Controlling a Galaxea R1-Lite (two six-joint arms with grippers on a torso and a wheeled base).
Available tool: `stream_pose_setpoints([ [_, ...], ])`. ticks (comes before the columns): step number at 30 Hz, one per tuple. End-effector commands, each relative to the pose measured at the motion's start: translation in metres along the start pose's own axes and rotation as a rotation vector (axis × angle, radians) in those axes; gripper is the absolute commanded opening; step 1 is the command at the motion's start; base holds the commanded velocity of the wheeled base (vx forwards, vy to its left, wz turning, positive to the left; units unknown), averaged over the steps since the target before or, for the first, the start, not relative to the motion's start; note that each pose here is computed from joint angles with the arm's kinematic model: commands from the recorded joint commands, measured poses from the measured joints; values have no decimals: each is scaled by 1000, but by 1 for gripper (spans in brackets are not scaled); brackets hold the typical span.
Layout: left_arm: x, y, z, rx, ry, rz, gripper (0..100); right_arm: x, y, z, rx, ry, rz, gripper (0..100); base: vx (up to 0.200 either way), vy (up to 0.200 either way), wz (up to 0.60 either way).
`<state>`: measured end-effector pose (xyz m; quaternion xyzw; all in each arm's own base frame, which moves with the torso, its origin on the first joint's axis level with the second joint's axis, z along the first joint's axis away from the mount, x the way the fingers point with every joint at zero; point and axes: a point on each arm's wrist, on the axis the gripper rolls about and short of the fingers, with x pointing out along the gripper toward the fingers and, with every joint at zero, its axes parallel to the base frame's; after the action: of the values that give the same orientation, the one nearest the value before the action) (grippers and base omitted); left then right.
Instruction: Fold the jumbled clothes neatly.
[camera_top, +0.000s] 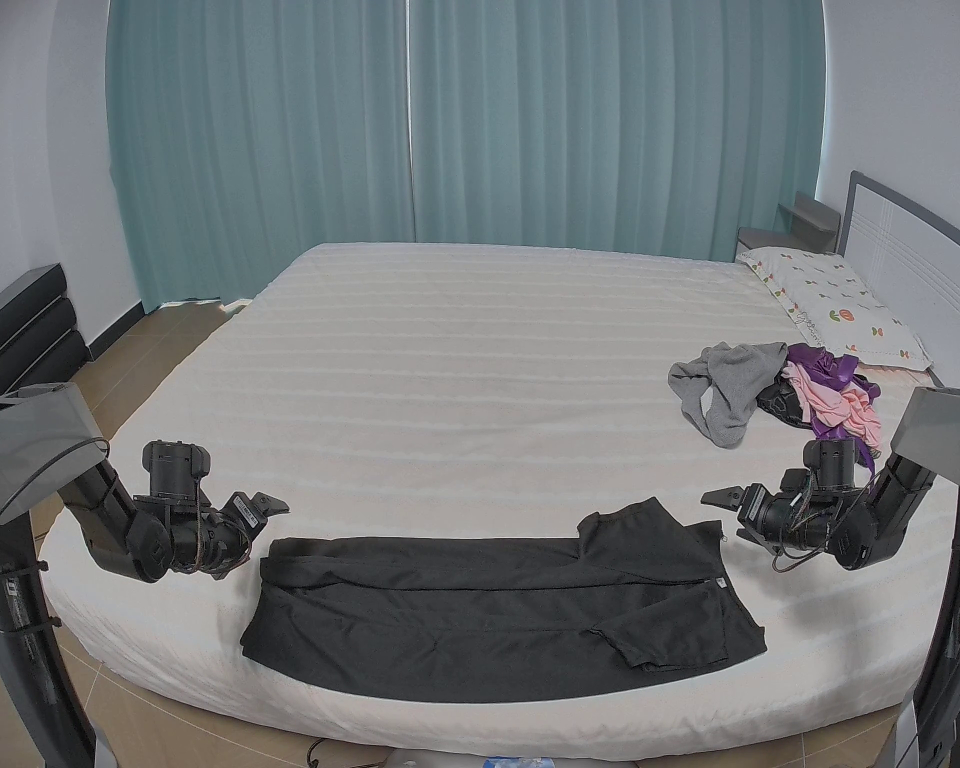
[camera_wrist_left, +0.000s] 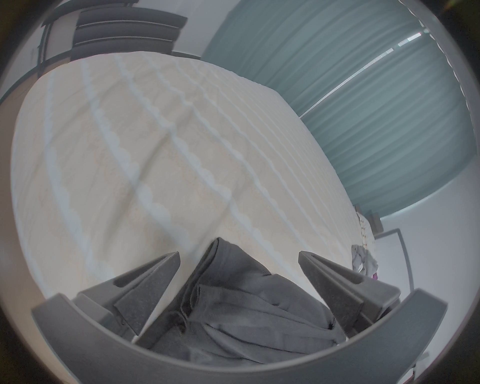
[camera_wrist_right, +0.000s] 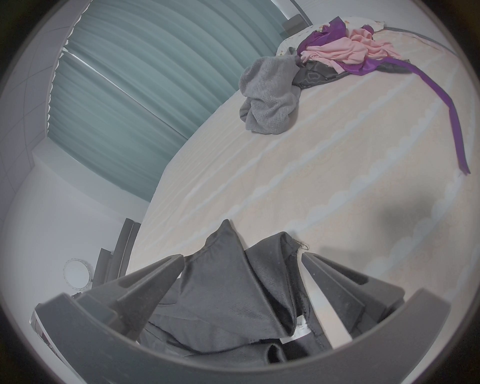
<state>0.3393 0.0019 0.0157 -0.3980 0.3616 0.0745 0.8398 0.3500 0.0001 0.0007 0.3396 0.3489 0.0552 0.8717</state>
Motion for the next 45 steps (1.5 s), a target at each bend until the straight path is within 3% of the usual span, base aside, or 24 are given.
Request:
stream_pose_setpoints([
  [1, -24, -9, -5, -74, -30, -9, 100, -19, 22, 1, -28, -26, -2, 100, 0, 0, 0],
  [7, -37, -5, -20, -88, 3, 9, 100, -34, 18, -26, 11, 50, -59, 100, 0, 0, 0],
  [13, -32, -10, -28, -68, 28, 2, 100, -34, 26, -36, 122, 57, -36, 100, -133, 0, 0],
  [18, -19, -10, -29, -60, 32, 20, 100, -34, 25, -37, 126, 57, -42, 100, -80, 0, 0],
  [22, 0, -9, -26, -54, -33, 93, 100, -33, 25, -36, 122, 26, -77, 100, 0, 0, 0],
  [36, 19, -24, -22, -40, -18, 101, 100, -28, 32, -40, 102, 13, -93, 100, 0, 0, 0],
  [37, 21, -24, -24, -36, -12, 101, 0, -27, 32, -41, 103, 14, -94, 100, 0, 0, 0],
  [45, 18, -25, -20, -42, -35, 103, 0, -21, 45, -47, 90, -9, -123, 100, 0, 0, 0],
])
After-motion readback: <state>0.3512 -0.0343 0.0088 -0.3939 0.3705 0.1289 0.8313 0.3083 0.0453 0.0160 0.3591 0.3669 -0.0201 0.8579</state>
